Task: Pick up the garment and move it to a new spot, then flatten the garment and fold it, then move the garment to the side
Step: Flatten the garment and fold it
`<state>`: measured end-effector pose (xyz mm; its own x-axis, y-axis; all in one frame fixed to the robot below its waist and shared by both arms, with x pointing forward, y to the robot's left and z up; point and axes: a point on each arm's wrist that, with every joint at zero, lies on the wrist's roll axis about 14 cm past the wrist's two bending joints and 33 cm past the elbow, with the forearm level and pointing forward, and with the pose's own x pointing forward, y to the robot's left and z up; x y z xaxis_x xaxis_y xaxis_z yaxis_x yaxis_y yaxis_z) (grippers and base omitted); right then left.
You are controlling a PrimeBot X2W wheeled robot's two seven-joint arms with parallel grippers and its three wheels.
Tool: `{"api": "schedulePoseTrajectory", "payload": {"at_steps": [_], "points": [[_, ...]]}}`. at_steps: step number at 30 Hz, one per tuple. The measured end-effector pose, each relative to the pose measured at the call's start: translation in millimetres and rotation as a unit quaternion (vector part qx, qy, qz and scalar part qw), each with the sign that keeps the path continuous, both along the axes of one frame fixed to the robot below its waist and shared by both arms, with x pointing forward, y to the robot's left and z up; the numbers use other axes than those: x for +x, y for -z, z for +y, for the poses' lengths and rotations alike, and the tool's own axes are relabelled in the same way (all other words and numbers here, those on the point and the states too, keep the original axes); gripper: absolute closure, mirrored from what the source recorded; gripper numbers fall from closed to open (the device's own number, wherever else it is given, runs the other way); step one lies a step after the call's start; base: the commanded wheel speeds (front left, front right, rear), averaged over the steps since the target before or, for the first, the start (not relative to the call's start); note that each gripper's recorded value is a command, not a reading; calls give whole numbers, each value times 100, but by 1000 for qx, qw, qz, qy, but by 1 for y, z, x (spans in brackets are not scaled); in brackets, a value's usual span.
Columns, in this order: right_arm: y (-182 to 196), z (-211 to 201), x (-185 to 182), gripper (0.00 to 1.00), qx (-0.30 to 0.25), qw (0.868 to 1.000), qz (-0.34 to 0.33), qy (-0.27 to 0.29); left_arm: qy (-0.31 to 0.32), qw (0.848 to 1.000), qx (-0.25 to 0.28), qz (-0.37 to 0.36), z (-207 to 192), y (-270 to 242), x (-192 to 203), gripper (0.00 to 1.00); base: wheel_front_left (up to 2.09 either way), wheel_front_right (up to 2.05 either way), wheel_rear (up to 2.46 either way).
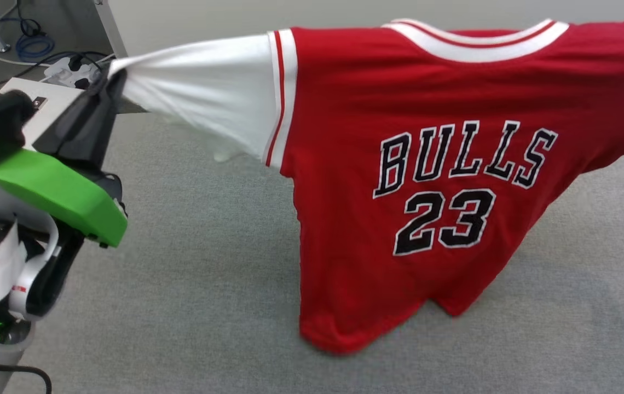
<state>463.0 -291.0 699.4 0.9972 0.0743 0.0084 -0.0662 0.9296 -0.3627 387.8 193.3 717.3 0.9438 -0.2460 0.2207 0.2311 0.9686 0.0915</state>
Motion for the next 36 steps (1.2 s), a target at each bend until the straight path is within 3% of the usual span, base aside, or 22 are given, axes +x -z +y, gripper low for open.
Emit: {"api": "schedulePoseTrajectory", "payload": {"at_steps": [9,16,25,30,36], "points": [[-32,-4,1,100,8,999,-36,1,-6,999,7,-38,8,-27,17,100,0,0,0],[-39,3,28,100,14,999,-39,-9,2,999,34,-27,12,-28,55,100,0,0,0],[-49,4,99,100,4,998,-58,0,3,997,82,-7,24,-26,144,100,0,0,0],[-34,3,148,100,-10,999,-50,13,-2,996,90,19,27,-14,199,100,0,0,0],[-36,-1,199,100,9,996,-83,28,-13,996,92,-3,24,-19,258,100,0,0,0]]}}
